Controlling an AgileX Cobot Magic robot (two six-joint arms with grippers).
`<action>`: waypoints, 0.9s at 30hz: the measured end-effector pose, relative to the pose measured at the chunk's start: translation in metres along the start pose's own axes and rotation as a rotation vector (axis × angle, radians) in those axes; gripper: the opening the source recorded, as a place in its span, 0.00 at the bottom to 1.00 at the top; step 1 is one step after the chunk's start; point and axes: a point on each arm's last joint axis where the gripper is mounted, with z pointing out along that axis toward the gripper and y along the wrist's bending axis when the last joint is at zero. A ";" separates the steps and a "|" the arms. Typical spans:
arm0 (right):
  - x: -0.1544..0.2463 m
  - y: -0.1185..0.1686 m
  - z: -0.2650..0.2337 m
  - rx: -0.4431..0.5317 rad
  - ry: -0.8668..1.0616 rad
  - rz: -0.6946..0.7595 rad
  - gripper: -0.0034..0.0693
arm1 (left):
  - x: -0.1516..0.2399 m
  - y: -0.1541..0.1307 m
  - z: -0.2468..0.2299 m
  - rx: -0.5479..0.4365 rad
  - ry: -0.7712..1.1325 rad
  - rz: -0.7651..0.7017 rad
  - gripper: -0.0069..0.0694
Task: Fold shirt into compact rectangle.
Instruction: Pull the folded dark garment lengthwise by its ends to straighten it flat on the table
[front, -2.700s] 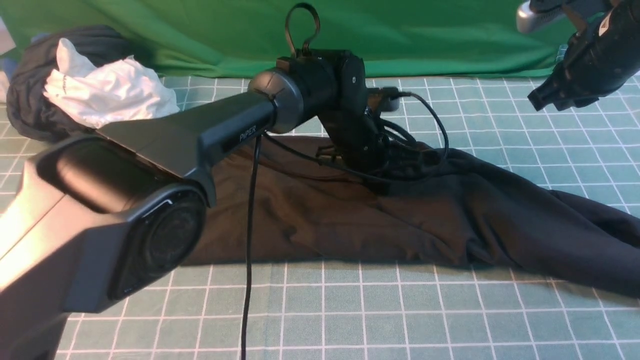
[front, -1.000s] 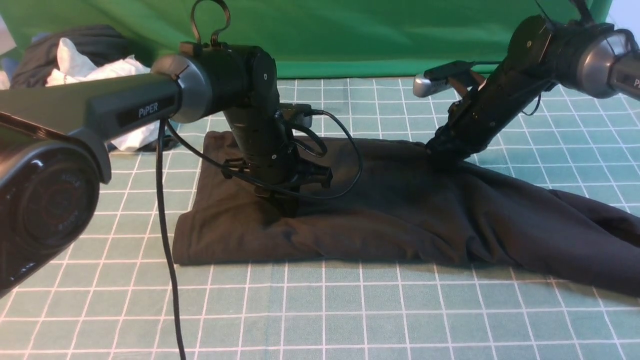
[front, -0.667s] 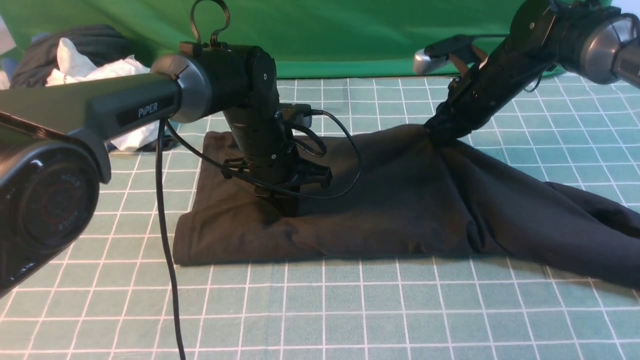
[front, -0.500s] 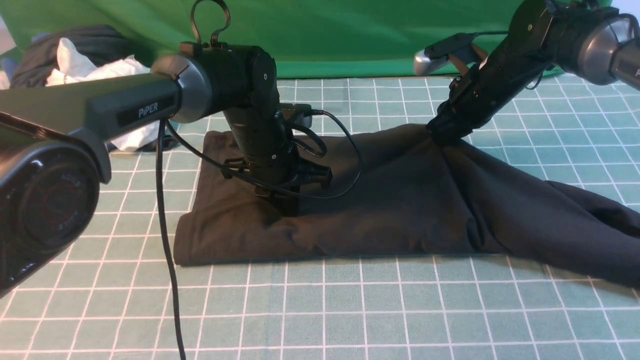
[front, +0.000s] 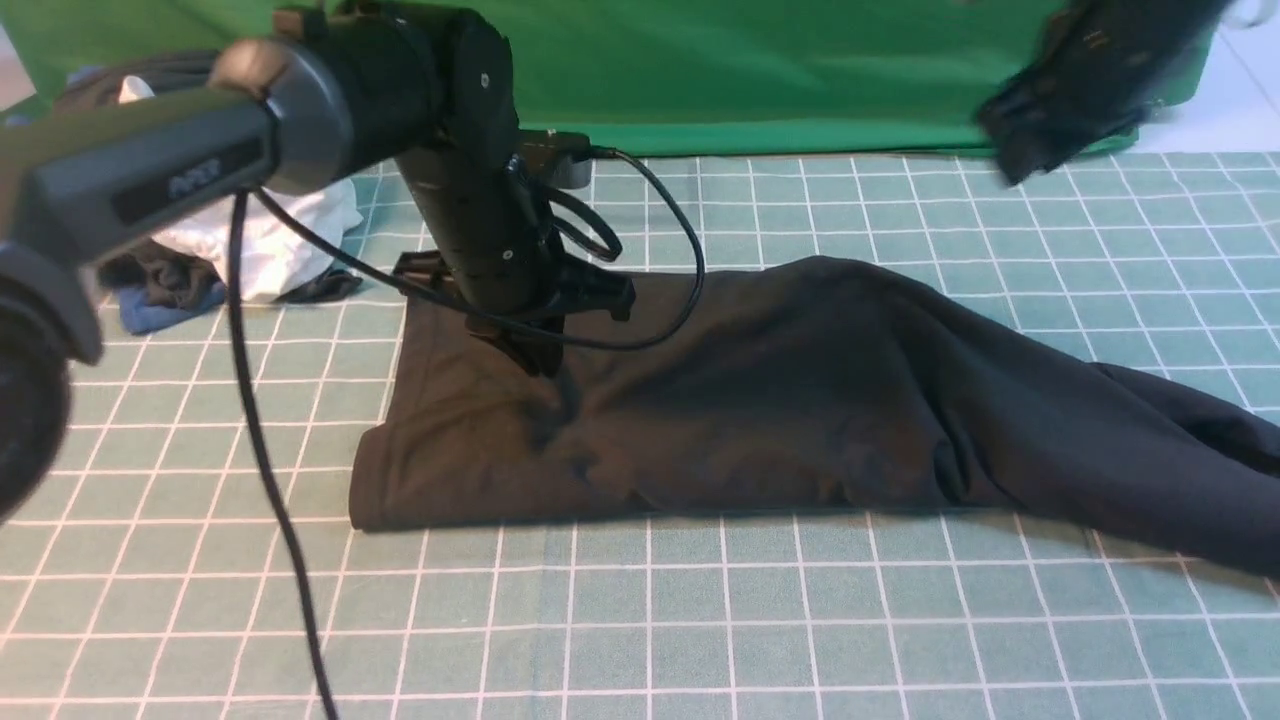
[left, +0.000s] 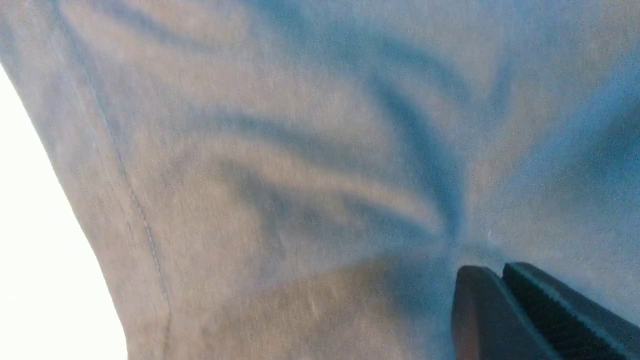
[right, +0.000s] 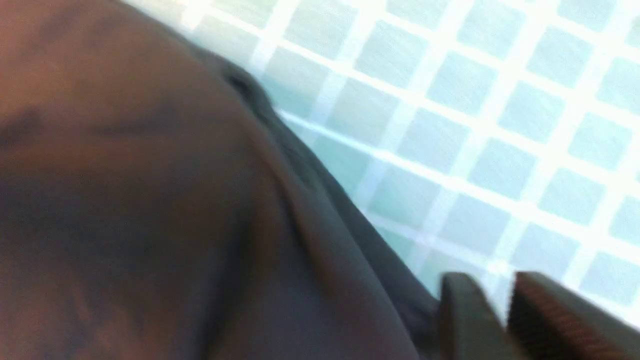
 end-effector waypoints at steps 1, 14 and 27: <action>0.011 -0.009 -0.004 0.008 0.021 0.036 0.15 | 0.005 0.001 0.003 0.001 0.008 -0.004 0.10; 0.152 -0.071 0.037 -0.022 0.312 0.346 0.49 | 0.039 0.001 0.035 0.075 0.039 -0.026 0.10; 0.166 -0.075 0.084 -0.087 0.417 0.357 0.52 | 0.039 0.000 0.035 0.084 0.030 -0.021 0.10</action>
